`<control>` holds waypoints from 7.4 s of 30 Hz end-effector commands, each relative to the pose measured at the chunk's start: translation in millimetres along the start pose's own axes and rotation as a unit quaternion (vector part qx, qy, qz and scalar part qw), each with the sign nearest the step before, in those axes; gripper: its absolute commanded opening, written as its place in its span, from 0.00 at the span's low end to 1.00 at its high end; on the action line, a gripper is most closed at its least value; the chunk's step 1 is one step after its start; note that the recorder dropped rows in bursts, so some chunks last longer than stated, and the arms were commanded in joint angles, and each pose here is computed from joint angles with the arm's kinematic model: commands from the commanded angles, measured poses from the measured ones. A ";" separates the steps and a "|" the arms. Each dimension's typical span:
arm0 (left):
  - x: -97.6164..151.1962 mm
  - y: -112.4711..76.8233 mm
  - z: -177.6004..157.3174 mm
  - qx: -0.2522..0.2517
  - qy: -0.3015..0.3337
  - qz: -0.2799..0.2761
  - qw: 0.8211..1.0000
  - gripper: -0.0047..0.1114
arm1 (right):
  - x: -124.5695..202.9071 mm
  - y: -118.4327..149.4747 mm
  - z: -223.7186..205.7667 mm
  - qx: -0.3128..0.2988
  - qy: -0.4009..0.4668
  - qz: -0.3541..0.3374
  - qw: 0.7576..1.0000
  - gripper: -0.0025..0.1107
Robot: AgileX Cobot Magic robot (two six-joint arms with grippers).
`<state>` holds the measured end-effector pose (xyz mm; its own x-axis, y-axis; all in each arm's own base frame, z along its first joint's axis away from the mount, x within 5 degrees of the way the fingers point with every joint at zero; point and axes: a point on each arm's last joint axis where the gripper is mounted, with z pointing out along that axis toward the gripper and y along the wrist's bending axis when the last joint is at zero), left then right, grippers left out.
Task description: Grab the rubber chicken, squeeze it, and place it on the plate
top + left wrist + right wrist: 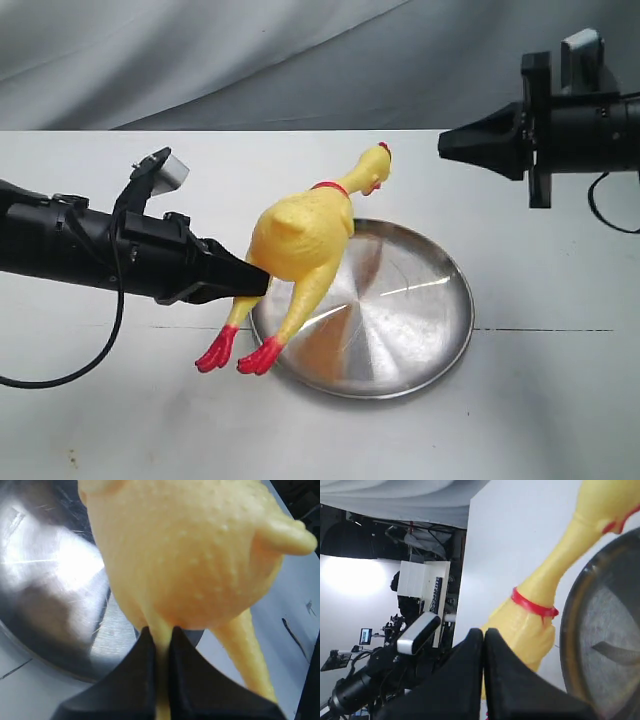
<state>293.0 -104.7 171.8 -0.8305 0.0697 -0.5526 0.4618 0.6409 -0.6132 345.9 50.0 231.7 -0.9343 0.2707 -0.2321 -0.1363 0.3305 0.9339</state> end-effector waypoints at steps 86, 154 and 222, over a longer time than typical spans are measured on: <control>41.6 -133.4 -245.5 -0.331 -0.409 0.074 0.847 0.04 | 159.5 154.7 -119.8 0.207 -0.294 -0.453 0.816 0.02; 178.5 -77.5 -208.7 -0.526 -0.459 0.074 0.712 0.04 | 271.3 185.0 -161.6 0.204 -0.364 -0.518 0.747 0.02; 200.3 -42.1 -179.6 -0.517 -0.414 0.013 0.749 0.04 | 250.6 58.1 -140.9 0.347 -0.415 -0.469 0.698 0.02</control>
<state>51.4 19.7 189.3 -0.1550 -0.1180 -0.9808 -0.3682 0.9282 -0.0534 59.3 13.2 279.5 -0.0285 -0.0146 -0.9995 -0.1367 0.9905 -0.0106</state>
